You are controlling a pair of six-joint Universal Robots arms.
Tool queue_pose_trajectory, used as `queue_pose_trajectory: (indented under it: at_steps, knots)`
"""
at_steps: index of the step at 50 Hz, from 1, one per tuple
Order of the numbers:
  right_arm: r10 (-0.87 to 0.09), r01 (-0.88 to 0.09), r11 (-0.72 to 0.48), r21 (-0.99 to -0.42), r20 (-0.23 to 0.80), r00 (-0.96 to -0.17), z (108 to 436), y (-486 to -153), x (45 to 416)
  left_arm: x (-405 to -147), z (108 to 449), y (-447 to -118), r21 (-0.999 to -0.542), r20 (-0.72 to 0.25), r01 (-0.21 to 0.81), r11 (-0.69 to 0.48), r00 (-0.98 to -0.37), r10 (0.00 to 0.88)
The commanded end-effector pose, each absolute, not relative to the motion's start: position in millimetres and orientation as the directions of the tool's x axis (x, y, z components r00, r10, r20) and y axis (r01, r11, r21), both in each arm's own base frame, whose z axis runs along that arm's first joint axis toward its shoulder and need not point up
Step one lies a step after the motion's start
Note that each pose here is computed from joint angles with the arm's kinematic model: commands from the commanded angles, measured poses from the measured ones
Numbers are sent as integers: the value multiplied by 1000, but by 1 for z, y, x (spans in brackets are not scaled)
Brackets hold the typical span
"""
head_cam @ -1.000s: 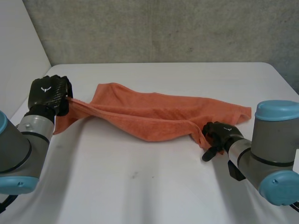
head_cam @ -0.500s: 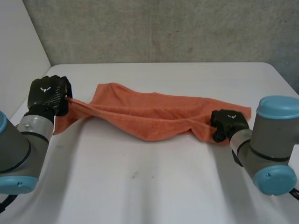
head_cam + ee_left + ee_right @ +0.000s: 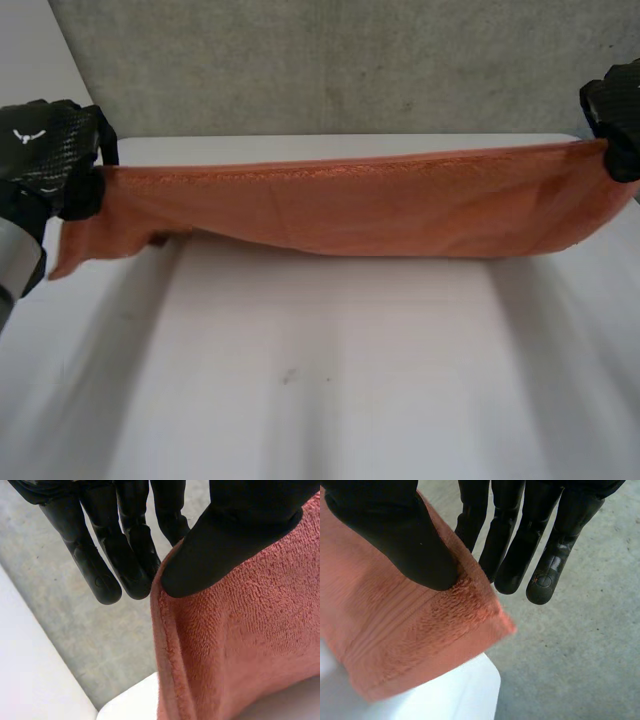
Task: Fold the laundry
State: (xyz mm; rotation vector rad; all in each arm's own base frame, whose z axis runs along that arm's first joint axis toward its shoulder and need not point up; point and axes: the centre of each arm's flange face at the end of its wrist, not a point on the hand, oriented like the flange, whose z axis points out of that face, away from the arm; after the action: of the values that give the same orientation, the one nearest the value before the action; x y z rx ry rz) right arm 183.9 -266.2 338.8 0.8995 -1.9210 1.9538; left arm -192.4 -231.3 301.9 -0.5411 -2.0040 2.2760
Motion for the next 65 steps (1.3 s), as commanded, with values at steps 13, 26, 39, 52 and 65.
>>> queue_pose_trajectory:
  at_steps: [13,26,39,52,65]
  knots:
    - [-474,-755,131,-643,628,-617,221,-343,209,-206,176,-308,-846,-408,515,140,-793,452]
    - [156,-511,-537,-672,516,-842,410,-405,255,-233,339,-393,-739,-486,368,-564,-872,67]
    - [53,-406,-528,-746,448,-893,389,-365,244,-222,371,-362,-697,-348,248,-673,-937,16]
    - [-275,-503,-192,-843,538,-796,235,-324,231,-212,177,-333,-932,-360,329,-154,-891,275]
    - [-310,-547,38,-836,510,-802,169,-325,192,-203,125,-318,-926,-351,378,23,-878,325]
